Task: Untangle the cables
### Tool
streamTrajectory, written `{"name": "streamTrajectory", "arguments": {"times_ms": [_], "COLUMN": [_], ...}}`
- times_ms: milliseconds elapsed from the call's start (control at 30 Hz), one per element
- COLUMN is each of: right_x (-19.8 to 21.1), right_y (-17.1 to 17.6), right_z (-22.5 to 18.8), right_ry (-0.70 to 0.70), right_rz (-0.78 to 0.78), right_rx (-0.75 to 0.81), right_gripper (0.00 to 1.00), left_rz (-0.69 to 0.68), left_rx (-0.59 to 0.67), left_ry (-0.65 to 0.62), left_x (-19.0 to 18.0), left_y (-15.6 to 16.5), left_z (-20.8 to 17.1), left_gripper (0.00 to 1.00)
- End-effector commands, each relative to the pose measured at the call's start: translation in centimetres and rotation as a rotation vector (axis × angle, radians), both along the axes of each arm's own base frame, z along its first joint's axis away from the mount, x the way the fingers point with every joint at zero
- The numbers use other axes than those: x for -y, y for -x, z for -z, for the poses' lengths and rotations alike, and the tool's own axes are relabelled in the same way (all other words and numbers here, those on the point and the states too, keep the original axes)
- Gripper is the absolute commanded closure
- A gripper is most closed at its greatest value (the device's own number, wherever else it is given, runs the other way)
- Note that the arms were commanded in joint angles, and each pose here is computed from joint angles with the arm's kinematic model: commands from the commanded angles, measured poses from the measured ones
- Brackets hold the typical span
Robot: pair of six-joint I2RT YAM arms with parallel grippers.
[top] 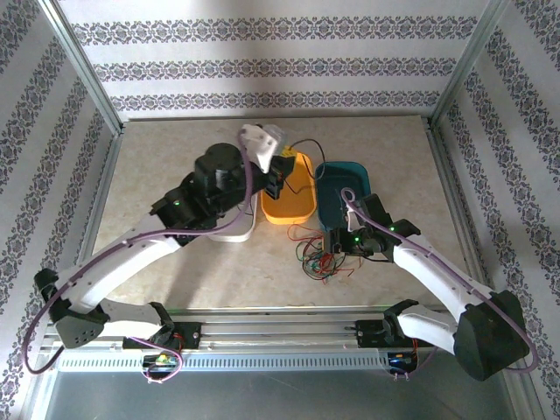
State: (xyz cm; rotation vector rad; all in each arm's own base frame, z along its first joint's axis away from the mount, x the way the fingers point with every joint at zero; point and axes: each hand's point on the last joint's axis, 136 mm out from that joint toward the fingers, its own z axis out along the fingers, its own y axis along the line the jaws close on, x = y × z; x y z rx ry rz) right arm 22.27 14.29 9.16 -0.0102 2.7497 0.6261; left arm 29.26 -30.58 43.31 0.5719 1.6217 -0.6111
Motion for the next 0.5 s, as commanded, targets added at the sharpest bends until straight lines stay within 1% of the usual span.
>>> {"name": "streamTrajectory", "arguments": {"times_ms": [0, 100, 200, 300, 367, 400, 467], "right_x": [0.8, 1.0, 1.7, 2.1, 2.0, 1.9, 1.8], "right_y": [-0.1, -0.4, -1.0, -1.6, -1.8, -1.9, -1.9], "right_z": [-0.2, -1.1, -2.7, -4.8, -5.9, -6.3, -6.6], "right_ry": [0.01, 0.009, 0.025, 0.007, -0.02, -0.031, -0.041], "right_rz": [0.028, 0.031, 0.056, 0.082, 0.093, 0.094, 0.095], "right_rx": [0.022, 0.069, 0.153, 0.256, 0.303, 0.317, 0.323], "right_gripper": [0.36, 0.36, 0.36, 0.35, 0.35, 0.35, 0.35], "left_rz": [-0.108, -0.236, -0.427, -0.6, -0.681, -0.718, -0.747], "left_rx": [0.084, 0.046, -0.046, -0.181, -0.277, -0.313, -0.356], "left_ry": [0.044, 0.029, 0.002, 0.017, 0.037, 0.039, 0.039], "left_x": [-2.9, -5.3, -9.0, -13.4, -15.9, -17.1, -18.4], "left_y": [-0.9, -2.7, -5.3, -7.5, -8.4, -8.7, -9.2], "left_z": [-3.5, -3.3, -1.1, 2.5, 5.3, 6.7, 9.0], "left_gripper": [1.0, 1.0, 1.0, 1.0, 1.0, 1.0, 1.0]}}
